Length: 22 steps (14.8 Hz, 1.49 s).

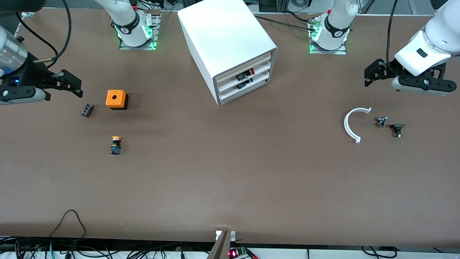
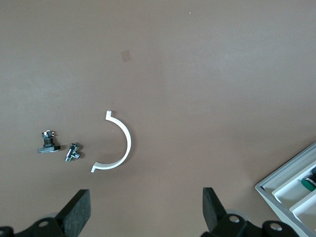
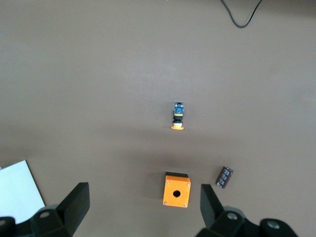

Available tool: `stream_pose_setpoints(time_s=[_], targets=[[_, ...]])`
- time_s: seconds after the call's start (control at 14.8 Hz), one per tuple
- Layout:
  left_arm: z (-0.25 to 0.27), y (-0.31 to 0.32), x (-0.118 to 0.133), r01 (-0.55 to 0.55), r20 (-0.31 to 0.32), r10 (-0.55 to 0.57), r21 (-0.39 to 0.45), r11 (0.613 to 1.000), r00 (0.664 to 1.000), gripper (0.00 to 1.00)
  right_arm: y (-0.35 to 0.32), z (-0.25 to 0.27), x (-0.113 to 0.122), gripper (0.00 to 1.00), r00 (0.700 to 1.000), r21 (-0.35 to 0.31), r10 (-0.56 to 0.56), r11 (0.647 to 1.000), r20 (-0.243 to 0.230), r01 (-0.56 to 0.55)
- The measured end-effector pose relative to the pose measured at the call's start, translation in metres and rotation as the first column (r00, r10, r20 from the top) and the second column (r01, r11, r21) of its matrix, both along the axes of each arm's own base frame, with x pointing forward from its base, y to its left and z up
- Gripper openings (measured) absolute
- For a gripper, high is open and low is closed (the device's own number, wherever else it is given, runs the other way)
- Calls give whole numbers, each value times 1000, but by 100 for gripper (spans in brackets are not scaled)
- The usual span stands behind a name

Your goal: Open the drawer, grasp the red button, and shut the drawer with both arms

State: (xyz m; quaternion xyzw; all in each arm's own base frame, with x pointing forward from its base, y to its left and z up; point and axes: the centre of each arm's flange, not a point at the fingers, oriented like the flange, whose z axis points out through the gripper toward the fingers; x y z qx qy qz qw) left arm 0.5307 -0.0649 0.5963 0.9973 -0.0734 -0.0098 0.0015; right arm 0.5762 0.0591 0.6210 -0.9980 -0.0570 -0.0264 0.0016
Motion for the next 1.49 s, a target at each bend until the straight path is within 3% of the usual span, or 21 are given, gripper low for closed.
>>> stream_pose_setpoints(time_s=[0.27,0.54,0.74,0.95,1.29,1.49], targets=[[0,0,0,0,-1,0,0,1000,1000,100,0,3,2,100,1000,1,0,1000,2,0],[-4,-5,-7,5,-61,-6,-14,1000,998,100,2,-40,21,100,998,-2,2,1000,-68,-2],[-7,-16,-13,14,-101,-20,-58,998,995,100,5,-70,36,100,995,-2,6,1000,-100,-6],[-8,-29,-15,7,-129,-28,-154,988,991,100,6,-97,46,100,990,-3,5,1000,-139,-6],[-31,-48,-18,-36,-288,-68,-340,940,955,100,10,-136,61,100,985,20,5,1000,-170,-2],[-61,-64,-18,-82,-430,-135,-450,889,893,100,27,-142,63,100,985,31,28,999,-168,-23]])
